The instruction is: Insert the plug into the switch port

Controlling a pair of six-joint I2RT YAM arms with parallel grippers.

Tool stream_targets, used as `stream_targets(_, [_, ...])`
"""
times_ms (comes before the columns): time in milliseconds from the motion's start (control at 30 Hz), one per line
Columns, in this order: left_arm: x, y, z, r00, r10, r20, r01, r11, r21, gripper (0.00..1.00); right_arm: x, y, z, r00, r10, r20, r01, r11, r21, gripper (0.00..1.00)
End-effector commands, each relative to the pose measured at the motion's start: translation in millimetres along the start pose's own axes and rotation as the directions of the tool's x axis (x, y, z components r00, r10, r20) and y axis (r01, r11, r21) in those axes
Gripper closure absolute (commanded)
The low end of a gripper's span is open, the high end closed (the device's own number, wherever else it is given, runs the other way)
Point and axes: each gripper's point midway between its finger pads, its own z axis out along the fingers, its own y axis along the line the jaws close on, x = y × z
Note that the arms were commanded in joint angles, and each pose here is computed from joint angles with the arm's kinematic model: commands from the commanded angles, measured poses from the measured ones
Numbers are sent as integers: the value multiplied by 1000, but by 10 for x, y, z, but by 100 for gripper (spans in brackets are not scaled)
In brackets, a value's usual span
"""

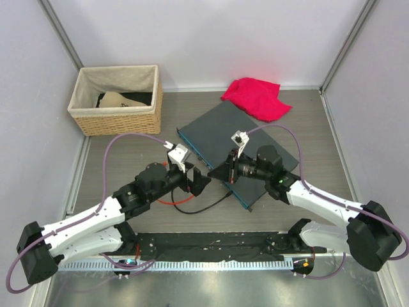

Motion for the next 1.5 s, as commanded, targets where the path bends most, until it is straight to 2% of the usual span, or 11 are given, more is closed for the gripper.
stream_targets(0, [-109, -346, -53, 994, -105, 1, 102, 968, 229, 5, -318, 368, -91, 979, -147, 138, 166, 977, -136, 99])
stream_targets(167, [-145, -510, -73, 990, -142, -10, 137, 924, 356, 9, -363, 524, -188, 962, -195, 193, 232, 954, -191, 99])
stream_targets(433, [-269, -657, -78, 973, -230, -8, 207, 860, 467, 18, -365, 675, -292, 942, -223, 250, 286, 925, -252, 99])
stream_targets(733, [-291, -699, -111, 953, -302, -26, 268, 799, 539, 42, -379, 720, -366, 924, -241, 297, 319, 913, -254, 99])
stream_targets(800, [-264, -726, -116, 953, -301, -44, 274, 785, 556, 43, -395, 694, -379, 919, -244, 308, 323, 916, -237, 99])
stream_targets(1100, [-223, -680, -108, 942, -331, -57, 306, 774, 554, 58, -388, 666, -419, 912, -257, 319, 333, 919, -213, 99])
stream_targets(1467, [-200, -588, -86, 934, -354, -44, 322, 784, 530, 71, -362, 647, -427, 913, -261, 314, 336, 917, -214, 99])
